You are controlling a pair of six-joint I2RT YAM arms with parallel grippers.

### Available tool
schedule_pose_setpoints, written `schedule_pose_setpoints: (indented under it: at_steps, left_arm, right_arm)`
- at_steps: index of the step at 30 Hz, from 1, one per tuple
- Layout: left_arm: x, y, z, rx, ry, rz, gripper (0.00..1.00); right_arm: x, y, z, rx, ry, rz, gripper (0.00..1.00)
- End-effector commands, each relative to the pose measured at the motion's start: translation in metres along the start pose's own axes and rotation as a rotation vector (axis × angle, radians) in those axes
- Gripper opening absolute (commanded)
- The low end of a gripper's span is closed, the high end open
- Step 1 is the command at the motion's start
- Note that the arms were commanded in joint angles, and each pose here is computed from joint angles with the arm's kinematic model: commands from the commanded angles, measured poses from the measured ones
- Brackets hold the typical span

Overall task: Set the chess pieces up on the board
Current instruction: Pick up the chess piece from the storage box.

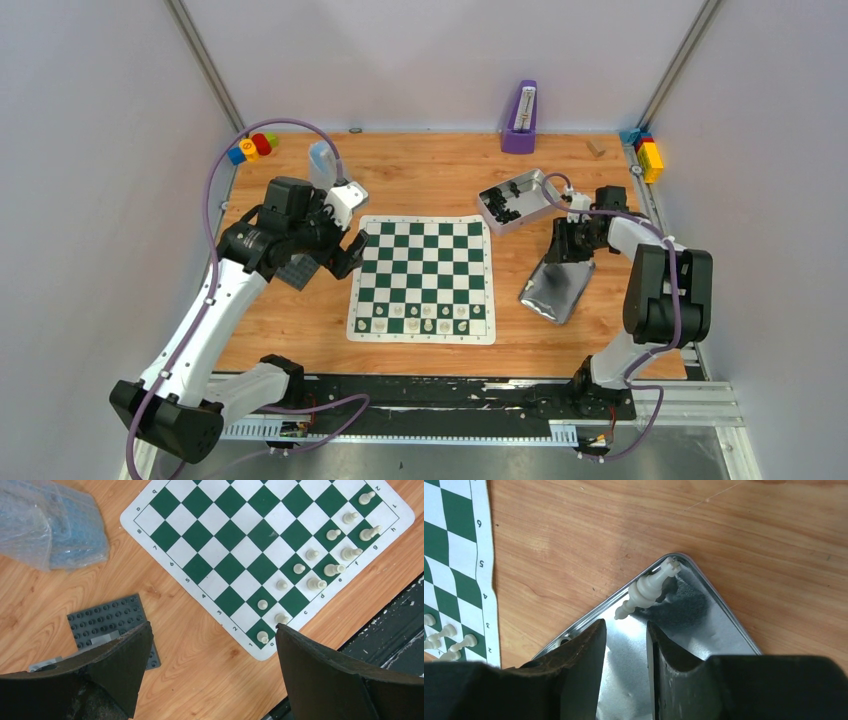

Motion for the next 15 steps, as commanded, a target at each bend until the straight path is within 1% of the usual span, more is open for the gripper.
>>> schedule_pose_setpoints:
  at_steps: [1, 15]
  left_arm:
    - [0.007, -0.009, -0.002, -0.016, 0.018, -0.056, 1.0]
    - [0.006, -0.011, -0.003, -0.018, 0.024, -0.065, 1.0]
  right_arm:
    - [0.016, 0.002, -0.005, -0.042, -0.025, -0.051, 0.36]
    - [0.019, 0.014, -0.002, -0.11, -0.07, -0.018, 0.35]
Point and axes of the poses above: each gripper's point midway between its finger pads, its own y axis out along the fingers, its own z axis along the line the jaws close on, x = y × z, the point moved 9 cm from there along -y, back along the fingers, and after that the axes turned 10 degrees about -y, right-handed, at the moved point
